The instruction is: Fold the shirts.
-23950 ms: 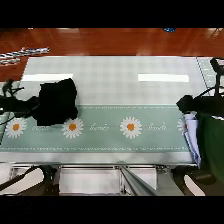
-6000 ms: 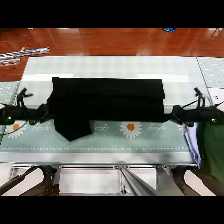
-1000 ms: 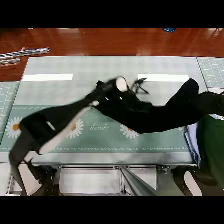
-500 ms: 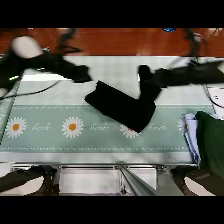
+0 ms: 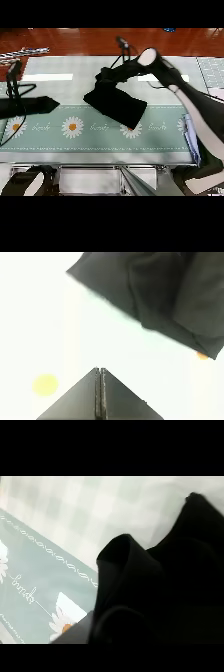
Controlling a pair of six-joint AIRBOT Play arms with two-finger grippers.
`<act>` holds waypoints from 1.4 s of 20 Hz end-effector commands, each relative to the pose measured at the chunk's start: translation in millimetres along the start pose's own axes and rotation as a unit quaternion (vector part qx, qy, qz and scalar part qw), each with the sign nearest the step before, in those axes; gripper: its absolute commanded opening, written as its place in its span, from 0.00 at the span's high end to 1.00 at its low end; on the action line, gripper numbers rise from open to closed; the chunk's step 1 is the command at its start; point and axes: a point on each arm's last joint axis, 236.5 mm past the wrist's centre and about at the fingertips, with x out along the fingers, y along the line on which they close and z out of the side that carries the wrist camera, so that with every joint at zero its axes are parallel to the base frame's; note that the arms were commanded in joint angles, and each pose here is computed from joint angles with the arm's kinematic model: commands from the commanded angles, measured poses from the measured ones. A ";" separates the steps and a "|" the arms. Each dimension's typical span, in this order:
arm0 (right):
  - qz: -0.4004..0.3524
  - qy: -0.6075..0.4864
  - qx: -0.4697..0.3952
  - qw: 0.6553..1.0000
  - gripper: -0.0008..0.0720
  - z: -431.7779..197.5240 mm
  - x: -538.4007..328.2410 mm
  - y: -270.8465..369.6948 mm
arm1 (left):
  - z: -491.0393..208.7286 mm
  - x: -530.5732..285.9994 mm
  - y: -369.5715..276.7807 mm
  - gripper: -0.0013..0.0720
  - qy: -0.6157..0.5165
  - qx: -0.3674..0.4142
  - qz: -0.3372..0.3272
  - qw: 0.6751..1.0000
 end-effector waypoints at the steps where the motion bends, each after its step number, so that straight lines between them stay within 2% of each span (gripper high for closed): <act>1: 0.017 0.021 0.020 0.999 0.40 -14.3 44.3 1.3 | -18.3 9.2 4.7 0.95 0.008 -0.027 -0.010 1.000; 5: 0.023 -0.001 0.050 0.998 0.42 11.5 -2.2 -1.9 | -18.3 13.2 5.0 0.95 0.013 -0.037 -0.015 0.999; 7: 0.025 -0.002 0.057 0.998 0.43 24.9 -72.4 -6.3 | -14.1 10.8 5.1 0.95 0.005 -0.045 -0.018 0.999; 9: 0.010 0.033 0.043 0.998 0.43 6.0 -150.1 -8.5 | -10.2 10.3 -2.2 0.95 -0.002 -0.054 -0.034 0.998; 11: -0.057 0.085 0.009 0.995 0.43 -34.7 -213.4 -19.0 | -3.4 9.4 -12.3 0.95 -0.015 -0.066 -0.056 0.996; 13: -0.163 0.072 -0.014 0.984 0.43 -51.9 -267.0 -35.0 | 2.7 8.5 -17.2 0.95 -0.026 -0.074 -0.068 0.995; 16: -0.287 -0.052 -0.022 0.956 0.43 -51.4 -360.1 -42.4 | 1.5 8.0 -18.7 0.95 -0.024 -0.074 -0.070 0.994; 19: -0.372 -0.184 0.028 0.909 0.43 -73.5 -429.4 -69.6 | -0.3 8.0 -19.3 0.95 -0.021 -0.072 -0.071 0.995; 22: -0.405 -0.202 0.118 0.884 0.43 -133.4 -419.2 -133.2 | -0.7 8.1 -19.5 0.95 -0.020 -0.068 -0.071 0.995; 24: -0.393 -0.181 0.188 0.882 0.43 -179.4 -376.1 -178.7 | -2.4 9.3 -18.7 0.95 -0.018 -0.070 -0.071 0.995; 28: -0.245 -0.174 0.314 0.900 0.43 -218.1 -256.0 -212.6 | -14.8 17.3 -13.4 0.95 -0.003 -0.080 -0.068 0.994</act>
